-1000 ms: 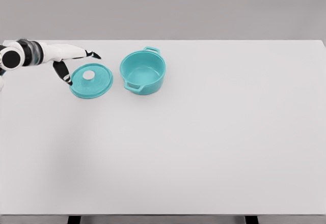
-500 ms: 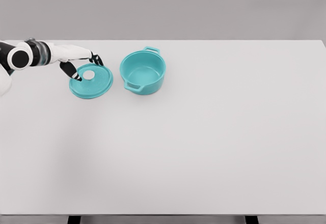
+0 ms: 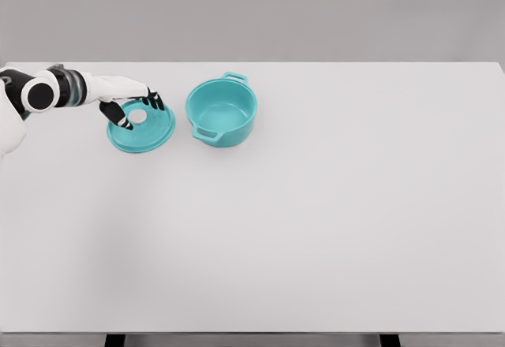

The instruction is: Cover the pot with left arm

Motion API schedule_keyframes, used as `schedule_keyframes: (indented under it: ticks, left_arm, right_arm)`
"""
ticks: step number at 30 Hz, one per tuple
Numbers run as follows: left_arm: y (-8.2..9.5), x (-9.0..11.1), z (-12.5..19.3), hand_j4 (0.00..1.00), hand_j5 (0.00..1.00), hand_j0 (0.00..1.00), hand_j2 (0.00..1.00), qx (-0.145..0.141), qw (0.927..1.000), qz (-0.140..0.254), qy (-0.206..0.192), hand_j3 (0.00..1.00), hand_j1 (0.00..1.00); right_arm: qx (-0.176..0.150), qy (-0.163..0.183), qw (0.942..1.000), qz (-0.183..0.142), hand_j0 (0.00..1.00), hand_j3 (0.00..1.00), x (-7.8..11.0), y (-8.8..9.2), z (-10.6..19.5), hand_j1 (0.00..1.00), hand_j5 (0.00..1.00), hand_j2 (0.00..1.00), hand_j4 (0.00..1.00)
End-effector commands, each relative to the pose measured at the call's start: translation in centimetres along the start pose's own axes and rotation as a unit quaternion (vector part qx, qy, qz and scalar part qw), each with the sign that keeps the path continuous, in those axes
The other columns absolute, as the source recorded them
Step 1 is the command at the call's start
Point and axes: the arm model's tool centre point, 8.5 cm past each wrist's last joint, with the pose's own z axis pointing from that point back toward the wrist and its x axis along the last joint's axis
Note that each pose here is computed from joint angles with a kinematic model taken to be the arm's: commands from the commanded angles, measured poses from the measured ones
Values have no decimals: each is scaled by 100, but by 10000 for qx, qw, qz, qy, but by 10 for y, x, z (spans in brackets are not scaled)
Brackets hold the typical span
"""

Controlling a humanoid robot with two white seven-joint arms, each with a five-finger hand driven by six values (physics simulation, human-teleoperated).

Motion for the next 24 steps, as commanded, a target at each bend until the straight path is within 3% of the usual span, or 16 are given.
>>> schedule_keyframes:
  ticks: [1,24]
  left_arm:
    - [0,0,0,77,77,77,77,8,10000,15,-2,77,77]
    - [-3,2,-4,74,74,74,74,-56,10000,-3,11,74,74]
  right_arm:
    - [1,1,10000,-1,100,100,0,0,0,100,100,100,100]
    - [1,1,10000,-1,100,100,0,0,0,100,100,100,100]
